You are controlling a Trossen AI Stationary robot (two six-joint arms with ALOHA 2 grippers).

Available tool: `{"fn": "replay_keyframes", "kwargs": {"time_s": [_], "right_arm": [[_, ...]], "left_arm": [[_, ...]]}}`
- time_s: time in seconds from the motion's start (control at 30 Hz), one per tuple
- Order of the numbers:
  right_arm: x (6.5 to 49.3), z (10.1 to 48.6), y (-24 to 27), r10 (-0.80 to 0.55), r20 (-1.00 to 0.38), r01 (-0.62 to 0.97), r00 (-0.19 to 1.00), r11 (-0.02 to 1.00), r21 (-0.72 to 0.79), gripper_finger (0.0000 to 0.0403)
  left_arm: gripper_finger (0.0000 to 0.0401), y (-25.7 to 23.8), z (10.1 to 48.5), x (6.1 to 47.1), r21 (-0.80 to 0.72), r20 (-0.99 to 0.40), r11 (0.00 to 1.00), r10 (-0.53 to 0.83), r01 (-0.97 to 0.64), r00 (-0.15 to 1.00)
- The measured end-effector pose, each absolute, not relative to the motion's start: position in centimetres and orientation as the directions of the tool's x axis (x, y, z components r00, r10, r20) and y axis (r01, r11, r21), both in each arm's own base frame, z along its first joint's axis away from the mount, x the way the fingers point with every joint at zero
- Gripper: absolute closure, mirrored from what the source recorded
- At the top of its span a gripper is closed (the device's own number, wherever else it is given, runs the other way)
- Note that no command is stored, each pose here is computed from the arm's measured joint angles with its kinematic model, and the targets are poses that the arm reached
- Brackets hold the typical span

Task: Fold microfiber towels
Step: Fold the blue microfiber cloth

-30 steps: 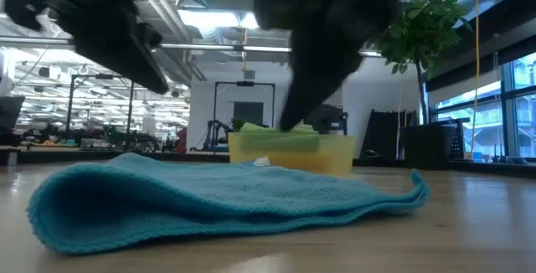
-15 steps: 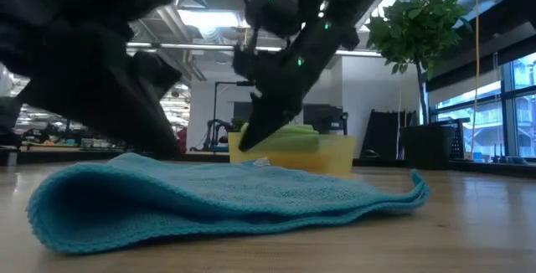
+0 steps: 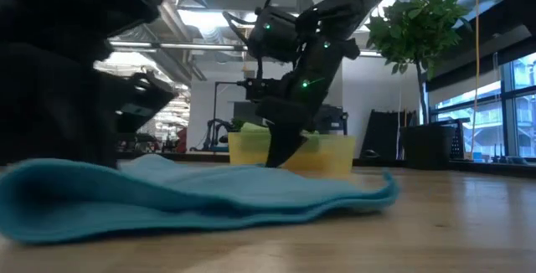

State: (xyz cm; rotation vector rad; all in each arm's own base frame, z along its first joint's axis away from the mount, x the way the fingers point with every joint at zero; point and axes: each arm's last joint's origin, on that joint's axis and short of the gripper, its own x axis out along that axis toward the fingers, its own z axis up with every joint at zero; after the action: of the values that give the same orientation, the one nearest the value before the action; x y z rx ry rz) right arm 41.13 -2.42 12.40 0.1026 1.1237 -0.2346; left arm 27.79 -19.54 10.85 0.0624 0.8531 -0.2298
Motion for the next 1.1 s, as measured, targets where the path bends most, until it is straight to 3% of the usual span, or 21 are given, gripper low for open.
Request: {"fn": "replay_keyframes", "kwargs": {"time_s": [0.3, 0.5, 0.63, 0.8, 1.1], "right_arm": [[39.6, 13.2, -1.1, -0.147, -0.942, 0.381, 0.303, 0.924, -0.022, 0.0393], [39.4, 13.3, -1.0, -0.147, -0.946, 0.400, 0.289, 0.916, -0.020, 0.0393], [39.5, 13.3, -1.9, -0.163, -0.944, 0.419, 0.286, 0.908, -0.030, 0.0393], [39.4, 13.4, -2.9, -0.172, -0.943, 0.437, 0.284, 0.899, -0.033, 0.0393], [39.4, 13.4, -2.9, -0.159, -0.944, 0.433, 0.288, 0.901, -0.020, 0.0393]], "left_arm": [[0.0391, -19.1, 12.5, 25.4, 0.048, -0.825, 0.968, -0.099, 0.245, 0.556], [0.0383, -18.4, 16.0, 24.3, 0.158, -0.763, 0.969, -0.004, 0.192, 0.647], [0.0357, -19.0, 17.7, 23.7, 0.163, -0.718, 0.956, -0.054, 0.243, 0.694], [0.0309, -20.6, 17.1, 22.4, 0.223, -0.728, 0.909, -0.085, 0.353, 0.680], [0.0275, -22.2, 13.1, 21.9, 0.531, -0.711, 0.719, 0.090, 0.448, 0.697]]}}
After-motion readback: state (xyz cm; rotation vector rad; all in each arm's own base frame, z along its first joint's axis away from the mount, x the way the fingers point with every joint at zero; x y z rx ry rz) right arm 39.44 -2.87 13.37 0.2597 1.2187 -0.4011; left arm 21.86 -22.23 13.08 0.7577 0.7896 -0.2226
